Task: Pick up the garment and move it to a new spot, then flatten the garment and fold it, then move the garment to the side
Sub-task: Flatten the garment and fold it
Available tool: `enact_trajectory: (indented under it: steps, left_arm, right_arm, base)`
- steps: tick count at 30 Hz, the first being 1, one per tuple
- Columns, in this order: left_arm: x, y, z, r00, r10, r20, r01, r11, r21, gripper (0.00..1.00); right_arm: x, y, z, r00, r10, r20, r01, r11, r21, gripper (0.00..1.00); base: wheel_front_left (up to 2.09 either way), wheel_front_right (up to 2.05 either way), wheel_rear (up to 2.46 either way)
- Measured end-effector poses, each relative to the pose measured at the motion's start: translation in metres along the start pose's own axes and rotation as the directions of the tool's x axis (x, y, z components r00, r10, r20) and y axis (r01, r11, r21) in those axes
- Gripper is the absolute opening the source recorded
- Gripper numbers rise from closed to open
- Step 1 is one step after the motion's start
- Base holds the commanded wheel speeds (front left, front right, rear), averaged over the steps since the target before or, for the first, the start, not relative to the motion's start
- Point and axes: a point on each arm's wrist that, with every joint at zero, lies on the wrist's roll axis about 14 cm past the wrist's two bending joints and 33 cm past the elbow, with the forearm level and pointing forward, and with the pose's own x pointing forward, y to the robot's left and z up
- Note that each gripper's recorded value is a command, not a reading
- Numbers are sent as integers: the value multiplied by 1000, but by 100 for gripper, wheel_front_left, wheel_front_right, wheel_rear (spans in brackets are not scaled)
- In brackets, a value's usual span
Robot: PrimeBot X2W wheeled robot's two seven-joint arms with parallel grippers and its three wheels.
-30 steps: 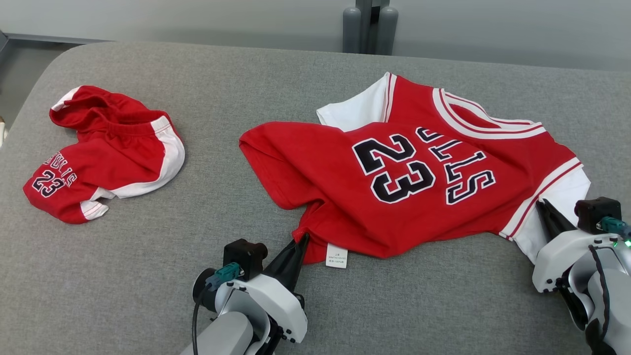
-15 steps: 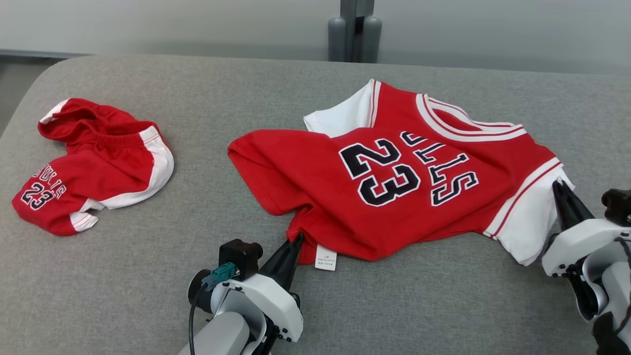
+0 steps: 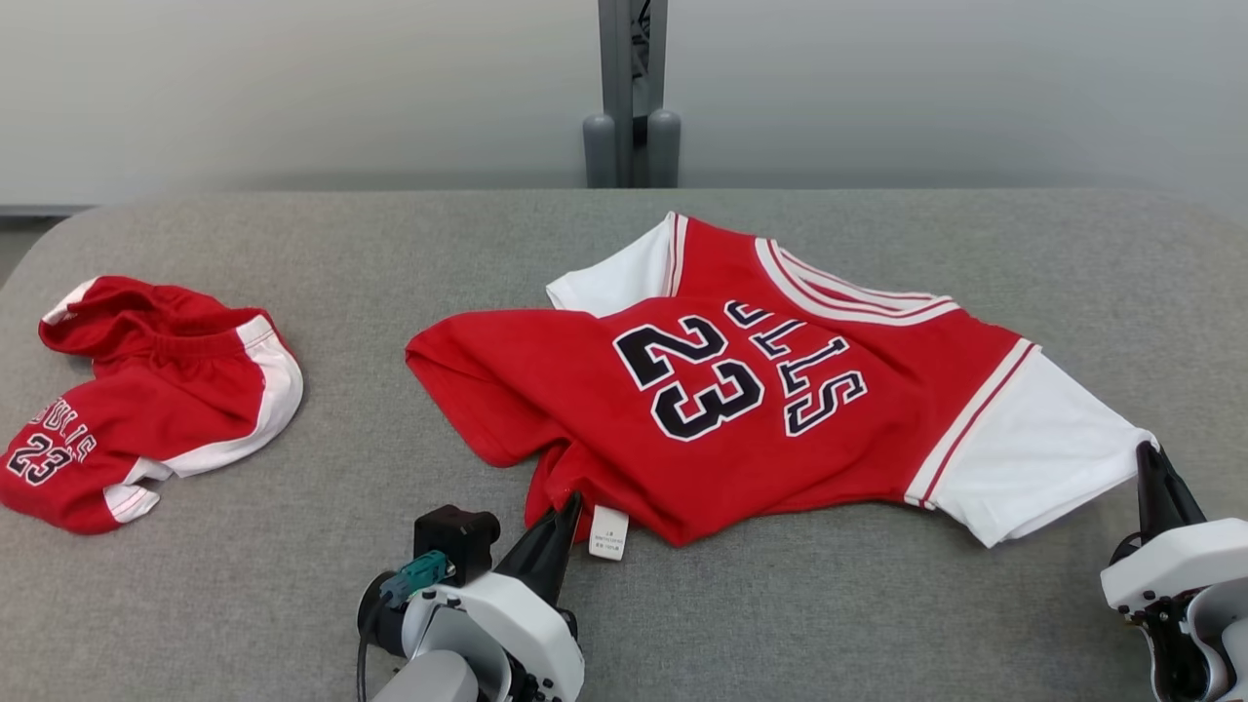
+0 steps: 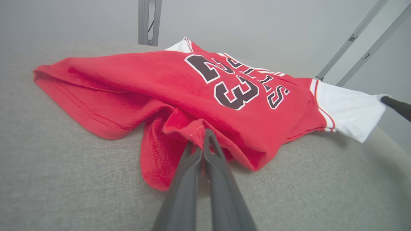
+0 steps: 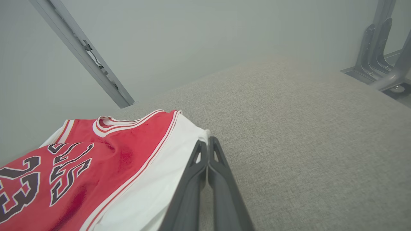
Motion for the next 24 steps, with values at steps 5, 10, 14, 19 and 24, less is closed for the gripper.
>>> enact_trajectory:
  steps: [5,10,14,19,24]
  left_arm:
    - [-5,-5,4,1000,-10,18,10,1000,-2,0]
    - [-7,-12,26,995,-39,89,38,999,17,0]
    - [-9,-10,58,984,-64,169,44,992,121,0]
    - [-10,-14,106,953,-105,283,45,977,210,0]
    - [-7,-17,149,920,-151,362,53,962,266,0]
  right_arm:
    - [-10,-1,11,1000,12,29,-11,1000,-11,0]
    - [-10,8,38,994,39,99,-38,999,-10,0]
    - [-8,19,71,981,82,176,-72,995,-62,0]
    - [-3,39,118,949,133,285,-113,990,-88,0]
    - [-1,57,168,906,166,389,-150,986,-70,0]
  base:
    - [0,0,0]
    - [0,0,0]
    - [0,0,0]
    - [0,0,0]
    - [0,0,0]
